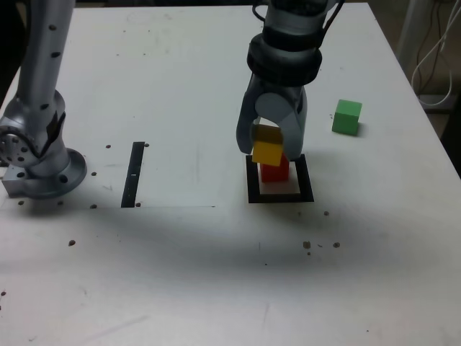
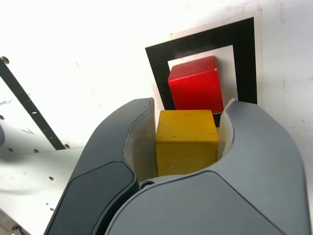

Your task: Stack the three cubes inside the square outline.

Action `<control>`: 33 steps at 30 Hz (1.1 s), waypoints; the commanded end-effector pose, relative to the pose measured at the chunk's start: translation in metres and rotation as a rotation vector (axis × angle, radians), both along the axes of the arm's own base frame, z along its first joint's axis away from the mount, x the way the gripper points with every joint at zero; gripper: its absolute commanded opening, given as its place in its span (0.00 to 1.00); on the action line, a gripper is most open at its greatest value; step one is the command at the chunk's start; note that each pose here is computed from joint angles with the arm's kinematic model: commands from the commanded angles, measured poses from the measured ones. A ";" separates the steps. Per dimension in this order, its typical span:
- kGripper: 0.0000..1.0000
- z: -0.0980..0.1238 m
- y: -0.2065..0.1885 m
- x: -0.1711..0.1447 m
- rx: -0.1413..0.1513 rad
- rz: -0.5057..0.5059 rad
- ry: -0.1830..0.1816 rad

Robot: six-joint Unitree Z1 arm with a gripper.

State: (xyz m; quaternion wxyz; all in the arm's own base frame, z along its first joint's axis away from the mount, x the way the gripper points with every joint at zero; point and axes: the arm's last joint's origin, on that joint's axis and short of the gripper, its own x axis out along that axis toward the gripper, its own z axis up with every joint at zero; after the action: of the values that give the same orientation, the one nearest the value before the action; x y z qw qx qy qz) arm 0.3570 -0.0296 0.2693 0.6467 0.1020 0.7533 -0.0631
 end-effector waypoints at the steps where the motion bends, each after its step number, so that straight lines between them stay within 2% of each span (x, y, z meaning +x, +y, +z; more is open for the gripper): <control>1: 0.13 0.005 0.002 -0.002 0.011 0.005 -0.024; 5: 0.15 0.007 0.004 -0.002 0.025 0.013 -0.040; 8: 0.18 0.005 0.007 -0.003 0.033 0.020 -0.037; 16: 0.20 0.001 0.011 -0.004 0.034 0.032 -0.032; 26: 0.34 -0.006 0.011 0.000 0.042 0.030 -0.032; 33: 0.36 -0.011 0.013 0.003 0.051 0.033 -0.036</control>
State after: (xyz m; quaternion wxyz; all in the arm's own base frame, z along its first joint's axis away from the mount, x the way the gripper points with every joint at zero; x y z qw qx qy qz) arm 0.3585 -0.0182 0.2613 0.6596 0.1073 0.7431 -0.0338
